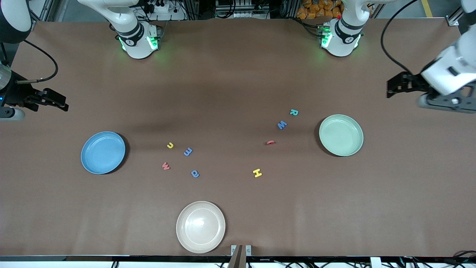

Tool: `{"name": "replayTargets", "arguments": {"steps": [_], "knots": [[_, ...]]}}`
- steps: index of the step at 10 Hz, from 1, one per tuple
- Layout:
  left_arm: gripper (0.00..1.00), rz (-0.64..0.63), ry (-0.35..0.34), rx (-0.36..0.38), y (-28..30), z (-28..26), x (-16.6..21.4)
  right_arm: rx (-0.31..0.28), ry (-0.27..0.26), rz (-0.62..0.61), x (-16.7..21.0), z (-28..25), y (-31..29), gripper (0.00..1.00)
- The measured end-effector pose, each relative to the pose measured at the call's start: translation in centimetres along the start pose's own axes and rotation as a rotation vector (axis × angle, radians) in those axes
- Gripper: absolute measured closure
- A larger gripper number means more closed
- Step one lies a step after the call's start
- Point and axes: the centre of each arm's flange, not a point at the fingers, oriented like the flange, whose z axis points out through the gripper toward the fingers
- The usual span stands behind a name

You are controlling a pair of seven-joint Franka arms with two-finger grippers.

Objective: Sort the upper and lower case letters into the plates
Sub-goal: 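Reach the right gripper to blue a while the left gripper reaches pink Q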

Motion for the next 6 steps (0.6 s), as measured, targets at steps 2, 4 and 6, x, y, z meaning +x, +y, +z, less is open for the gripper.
{"name": "replayTargets", "arguments": {"steps": [2, 4, 6], "knots": [[0.00, 0.017, -0.043, -0.011, 7.0, 5.3, 3.4, -0.003, -0.017, -0.094, 0.7, 1.2, -4.6, 0.00], [0.00, 0.017, -0.048, -0.030, 12.1, 11.8, 7.1, -0.009, -0.026, -0.166, 2.8, 4.8, -9.0, 0.00], [0.00, 0.020, -0.006, -0.062, 15.4, 18.6, 10.8, -0.013, -0.050, -0.214, 5.1, 10.3, -12.1, 0.00]]}}
